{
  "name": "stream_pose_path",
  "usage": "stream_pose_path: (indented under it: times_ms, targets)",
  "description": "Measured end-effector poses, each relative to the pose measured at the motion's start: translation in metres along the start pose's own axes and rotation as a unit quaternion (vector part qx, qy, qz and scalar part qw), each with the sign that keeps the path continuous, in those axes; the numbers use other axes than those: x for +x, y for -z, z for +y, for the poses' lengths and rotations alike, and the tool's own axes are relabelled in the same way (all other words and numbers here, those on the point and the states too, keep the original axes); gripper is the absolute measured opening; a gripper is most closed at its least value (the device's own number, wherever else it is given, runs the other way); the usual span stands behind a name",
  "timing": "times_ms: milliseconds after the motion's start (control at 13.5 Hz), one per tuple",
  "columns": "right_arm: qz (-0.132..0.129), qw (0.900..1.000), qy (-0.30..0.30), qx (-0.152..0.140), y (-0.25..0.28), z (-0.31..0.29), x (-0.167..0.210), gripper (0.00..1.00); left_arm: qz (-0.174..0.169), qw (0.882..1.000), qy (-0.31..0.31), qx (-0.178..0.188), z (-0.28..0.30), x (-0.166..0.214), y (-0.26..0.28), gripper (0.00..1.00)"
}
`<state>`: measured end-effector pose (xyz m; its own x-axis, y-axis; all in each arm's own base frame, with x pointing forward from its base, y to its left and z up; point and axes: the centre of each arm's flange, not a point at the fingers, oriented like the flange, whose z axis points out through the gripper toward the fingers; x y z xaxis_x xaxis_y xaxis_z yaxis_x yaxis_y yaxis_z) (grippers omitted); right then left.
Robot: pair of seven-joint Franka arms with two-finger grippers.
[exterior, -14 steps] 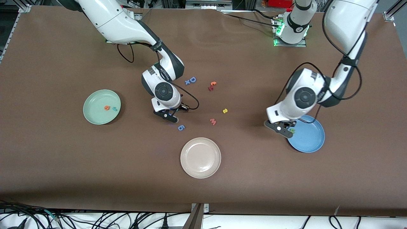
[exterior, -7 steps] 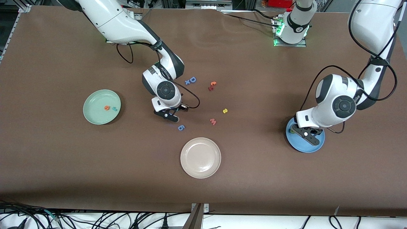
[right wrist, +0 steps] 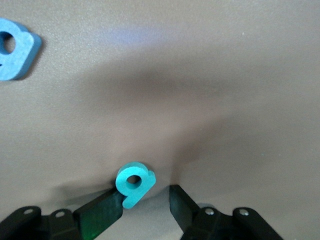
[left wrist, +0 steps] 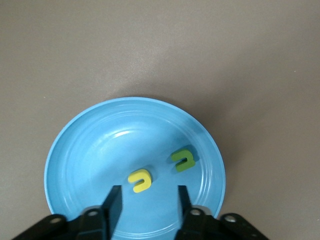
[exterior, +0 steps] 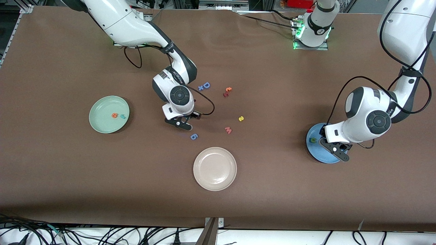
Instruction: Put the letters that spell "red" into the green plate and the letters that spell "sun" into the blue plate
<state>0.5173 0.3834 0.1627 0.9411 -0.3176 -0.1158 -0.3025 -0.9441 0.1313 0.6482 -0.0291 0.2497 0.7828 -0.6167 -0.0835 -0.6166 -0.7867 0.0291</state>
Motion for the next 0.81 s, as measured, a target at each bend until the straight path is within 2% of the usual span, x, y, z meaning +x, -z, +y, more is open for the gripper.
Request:
stream_pose_path:
  times_ms: [295,812]
  targets:
    - [0.005,1.000,-0.001,0.004,0.004,0.001,0.004,0.52,0.014,0.998,0.049,-0.026,0.000,0.002,0.001,0.99]
    - [0.018,1.000,0.002,0.007,0.015,0.007,0.014,0.52,0.009,0.985,0.172,-0.025,0.096,0.059,0.006,1.00]
